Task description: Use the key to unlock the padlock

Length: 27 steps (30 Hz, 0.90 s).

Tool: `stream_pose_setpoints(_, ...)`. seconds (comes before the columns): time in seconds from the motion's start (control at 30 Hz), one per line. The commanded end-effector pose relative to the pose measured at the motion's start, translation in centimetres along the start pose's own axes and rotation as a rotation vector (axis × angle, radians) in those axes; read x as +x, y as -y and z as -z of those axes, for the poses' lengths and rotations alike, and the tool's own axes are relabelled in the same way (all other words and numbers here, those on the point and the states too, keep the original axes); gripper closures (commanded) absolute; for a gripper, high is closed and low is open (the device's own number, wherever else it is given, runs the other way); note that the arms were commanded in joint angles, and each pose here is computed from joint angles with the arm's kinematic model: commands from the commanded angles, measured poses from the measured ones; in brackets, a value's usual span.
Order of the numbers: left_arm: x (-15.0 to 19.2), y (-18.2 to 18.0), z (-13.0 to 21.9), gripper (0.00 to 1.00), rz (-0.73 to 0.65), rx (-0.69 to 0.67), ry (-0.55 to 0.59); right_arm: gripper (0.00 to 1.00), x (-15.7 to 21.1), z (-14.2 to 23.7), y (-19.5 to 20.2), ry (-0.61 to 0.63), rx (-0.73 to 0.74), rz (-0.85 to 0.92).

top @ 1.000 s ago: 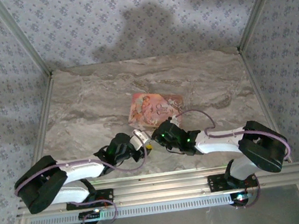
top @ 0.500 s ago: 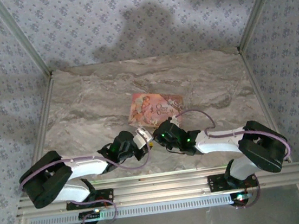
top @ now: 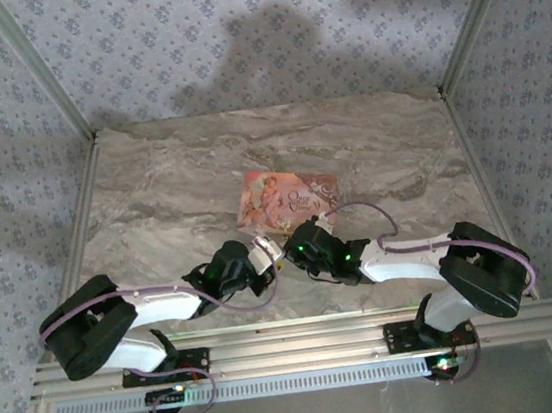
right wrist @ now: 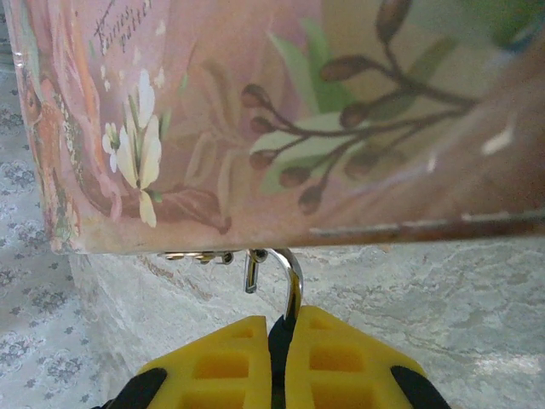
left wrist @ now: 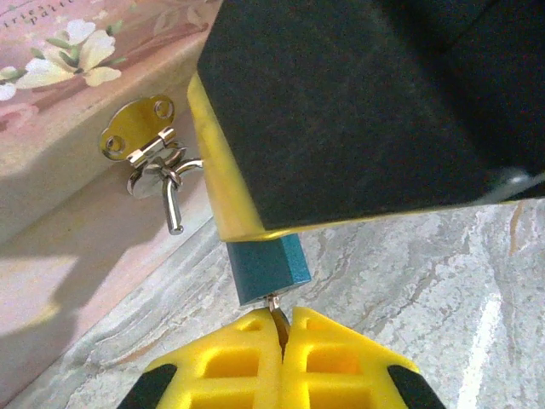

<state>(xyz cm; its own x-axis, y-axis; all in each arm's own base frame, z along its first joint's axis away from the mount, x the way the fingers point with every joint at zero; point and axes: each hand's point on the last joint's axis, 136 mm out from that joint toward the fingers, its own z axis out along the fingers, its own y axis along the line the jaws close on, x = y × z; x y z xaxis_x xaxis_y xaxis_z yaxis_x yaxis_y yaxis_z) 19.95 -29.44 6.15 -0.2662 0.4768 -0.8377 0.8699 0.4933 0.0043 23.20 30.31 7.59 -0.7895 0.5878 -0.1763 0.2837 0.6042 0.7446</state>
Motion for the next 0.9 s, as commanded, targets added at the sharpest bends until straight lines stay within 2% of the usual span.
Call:
stream_pose_setpoints(0.0,-0.9,0.4,-0.1,1.0,0.066,0.02,0.036,0.96,0.2,0.0,-1.7,-0.013,-0.04,0.001)
stream_pose_setpoints(0.23,-0.5,-0.9,-0.5,1.0,0.321,0.018,0.092,0.53,0.3,0.3,-2.8,-0.016,-0.074,0.018)
stream_pose_setpoints(0.33,-0.4,-1.7,-0.4,1.0,0.427,0.028,0.114,0.42,0.1,0.6,-2.9,-0.003,-0.085,0.024)
stream_pose_setpoints(0.47,-0.9,-2.7,0.0,1.0,0.55,0.06,0.158,0.37,-0.4,1.1,-2.7,0.03,-0.099,0.024)
stream_pose_setpoints(0.57,-1.2,-2.8,0.3,1.0,0.572,0.076,0.166,0.35,-0.6,1.1,-2.2,0.051,-0.105,0.011)
stream_pose_setpoints(0.87,-0.3,-2.8,0.7,1.0,0.355,0.009,0.061,0.35,-0.4,0.4,-2.3,0.038,-0.084,0.013)
